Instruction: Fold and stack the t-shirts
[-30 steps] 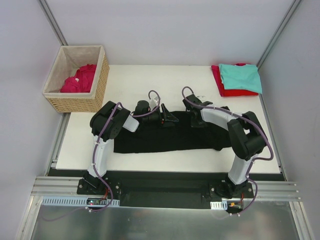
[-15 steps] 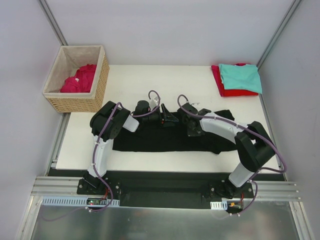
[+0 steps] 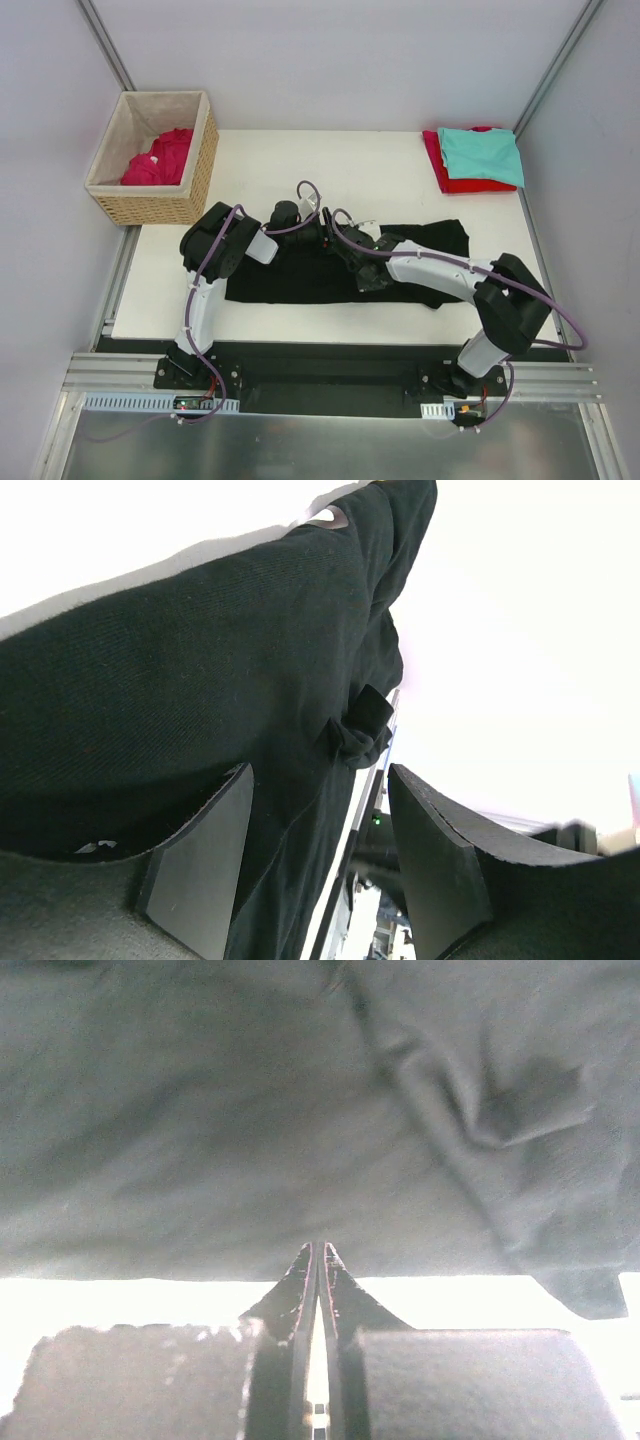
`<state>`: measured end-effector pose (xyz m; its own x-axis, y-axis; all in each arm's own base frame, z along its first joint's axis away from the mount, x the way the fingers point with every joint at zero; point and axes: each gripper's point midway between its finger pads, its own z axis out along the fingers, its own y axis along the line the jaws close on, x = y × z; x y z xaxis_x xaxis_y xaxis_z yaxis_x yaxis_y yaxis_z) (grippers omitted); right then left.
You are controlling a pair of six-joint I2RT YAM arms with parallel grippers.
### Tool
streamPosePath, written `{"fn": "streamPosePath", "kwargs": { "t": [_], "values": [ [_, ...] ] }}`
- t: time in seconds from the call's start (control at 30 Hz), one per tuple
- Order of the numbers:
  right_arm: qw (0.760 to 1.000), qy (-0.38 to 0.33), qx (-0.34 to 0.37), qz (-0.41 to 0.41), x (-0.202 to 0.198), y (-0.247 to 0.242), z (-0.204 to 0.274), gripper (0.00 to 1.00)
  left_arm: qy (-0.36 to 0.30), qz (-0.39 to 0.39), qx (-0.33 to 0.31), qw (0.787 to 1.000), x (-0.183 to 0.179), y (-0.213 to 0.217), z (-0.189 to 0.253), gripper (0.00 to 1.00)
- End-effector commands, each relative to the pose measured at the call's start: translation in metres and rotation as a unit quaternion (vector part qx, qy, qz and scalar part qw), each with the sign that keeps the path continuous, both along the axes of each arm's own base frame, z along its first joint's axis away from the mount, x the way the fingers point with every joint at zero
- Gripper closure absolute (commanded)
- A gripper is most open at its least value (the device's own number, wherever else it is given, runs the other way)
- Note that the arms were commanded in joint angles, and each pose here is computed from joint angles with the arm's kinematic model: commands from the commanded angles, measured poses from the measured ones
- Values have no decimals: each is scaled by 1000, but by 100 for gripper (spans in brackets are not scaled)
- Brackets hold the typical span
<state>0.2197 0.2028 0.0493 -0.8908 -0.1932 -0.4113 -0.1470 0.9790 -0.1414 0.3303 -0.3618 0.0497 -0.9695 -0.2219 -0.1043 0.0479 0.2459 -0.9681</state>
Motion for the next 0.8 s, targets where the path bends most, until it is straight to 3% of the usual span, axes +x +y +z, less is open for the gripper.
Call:
{"fn": "streamPosePath", "kwargs": {
  "t": [0.0, 0.1, 0.37, 0.6, 0.77],
  "values": [
    [1000, -18, 1, -18, -7, -4, 14, 100, -28, -7, -4, 1000, -1, -3, 9, 44],
    [998, -56, -11, -30, 14, -17, 33, 99, -29, -7, -4, 1000, -1, -3, 10, 44],
    [993, -80, -34, -85, 72, -57, 44, 99, -28, -8, -2, 1000, -5, -1, 8, 44],
    [992, -42, -45, -108, 104, -69, 11, 99, -27, -9, -2, 1000, -4, -2, 8, 44],
    [993, -12, -51, -107, 103, -67, -17, 100, -25, -11, 0, 1000, -3, -2, 7, 44]
  ]
}}
